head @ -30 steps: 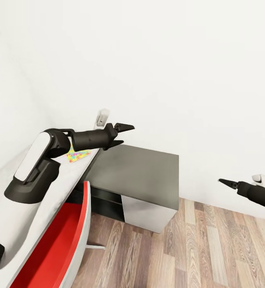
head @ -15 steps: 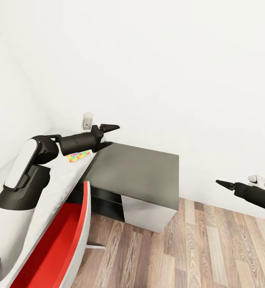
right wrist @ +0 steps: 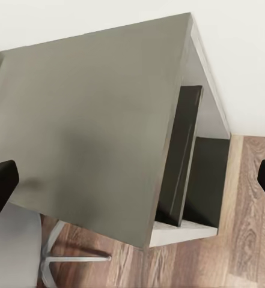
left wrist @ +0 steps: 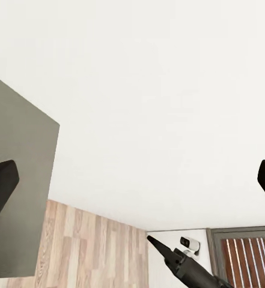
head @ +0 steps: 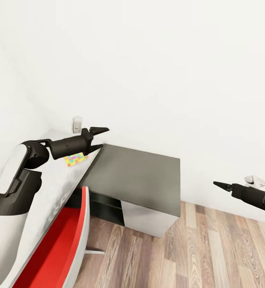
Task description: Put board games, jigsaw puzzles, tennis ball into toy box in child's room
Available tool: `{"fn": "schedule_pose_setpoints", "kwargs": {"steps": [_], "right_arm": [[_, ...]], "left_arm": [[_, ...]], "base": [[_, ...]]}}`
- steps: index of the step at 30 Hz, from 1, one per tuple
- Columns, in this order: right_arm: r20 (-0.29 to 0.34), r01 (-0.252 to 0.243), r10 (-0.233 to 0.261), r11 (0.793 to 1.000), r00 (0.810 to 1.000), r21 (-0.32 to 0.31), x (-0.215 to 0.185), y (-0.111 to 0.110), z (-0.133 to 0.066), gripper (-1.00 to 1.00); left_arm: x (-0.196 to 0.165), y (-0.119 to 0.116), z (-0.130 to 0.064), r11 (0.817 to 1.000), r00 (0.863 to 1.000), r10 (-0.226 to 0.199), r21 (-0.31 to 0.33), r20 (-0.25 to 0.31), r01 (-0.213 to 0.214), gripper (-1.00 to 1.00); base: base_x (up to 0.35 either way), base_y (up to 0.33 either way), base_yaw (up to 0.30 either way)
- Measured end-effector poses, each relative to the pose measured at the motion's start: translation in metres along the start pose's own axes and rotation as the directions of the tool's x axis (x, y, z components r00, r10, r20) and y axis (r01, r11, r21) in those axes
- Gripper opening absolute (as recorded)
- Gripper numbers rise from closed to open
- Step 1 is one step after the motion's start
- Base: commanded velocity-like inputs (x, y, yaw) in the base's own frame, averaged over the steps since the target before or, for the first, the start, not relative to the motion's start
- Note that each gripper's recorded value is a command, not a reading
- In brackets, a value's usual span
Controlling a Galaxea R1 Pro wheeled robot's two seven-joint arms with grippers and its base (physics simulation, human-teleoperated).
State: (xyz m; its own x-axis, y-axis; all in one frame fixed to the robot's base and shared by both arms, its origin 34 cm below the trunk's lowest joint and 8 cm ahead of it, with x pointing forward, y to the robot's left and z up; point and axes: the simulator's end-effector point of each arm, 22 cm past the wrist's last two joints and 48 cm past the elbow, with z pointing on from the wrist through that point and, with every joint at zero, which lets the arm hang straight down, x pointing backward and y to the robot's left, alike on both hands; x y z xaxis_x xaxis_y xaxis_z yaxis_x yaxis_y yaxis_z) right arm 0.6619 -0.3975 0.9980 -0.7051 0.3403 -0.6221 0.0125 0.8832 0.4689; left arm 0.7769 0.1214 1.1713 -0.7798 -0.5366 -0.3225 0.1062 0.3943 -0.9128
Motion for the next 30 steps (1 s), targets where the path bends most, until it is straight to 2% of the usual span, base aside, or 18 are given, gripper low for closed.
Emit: {"fn": "schedule_pose_setpoints", "kwargs": {"steps": [8, 21, 30], "right_arm": [[-0.006, 0.002, -0.002, 1.0, 1.0, -0.003, 0.002, 0.001, 0.001, 1.0], [-0.008, 0.003, -0.003, 1.0, 1.0, -0.005, 0.002, 0.002, 0.002, 1.0], [-0.009, 0.004, -0.004, 1.0, 1.0, -0.004, 0.002, 0.002, 0.002, 1.0]], "left_arm": [[-0.002, 0.007, -0.003, 1.0, 1.0, -0.004, -0.013, 0.005, 0.004, 1.0], [-0.001, 0.012, -0.004, 1.0, 1.0, -0.007, -0.023, 0.006, 0.007, 1.0], [-0.002, 0.014, -0.005, 0.999, 1.0, -0.007, -0.031, 0.008, 0.007, 1.0]], "base": [[0.095, 0.0, 0.0], [0.01, 0.0, 0.003], [0.002, 0.0, 0.139]]}}
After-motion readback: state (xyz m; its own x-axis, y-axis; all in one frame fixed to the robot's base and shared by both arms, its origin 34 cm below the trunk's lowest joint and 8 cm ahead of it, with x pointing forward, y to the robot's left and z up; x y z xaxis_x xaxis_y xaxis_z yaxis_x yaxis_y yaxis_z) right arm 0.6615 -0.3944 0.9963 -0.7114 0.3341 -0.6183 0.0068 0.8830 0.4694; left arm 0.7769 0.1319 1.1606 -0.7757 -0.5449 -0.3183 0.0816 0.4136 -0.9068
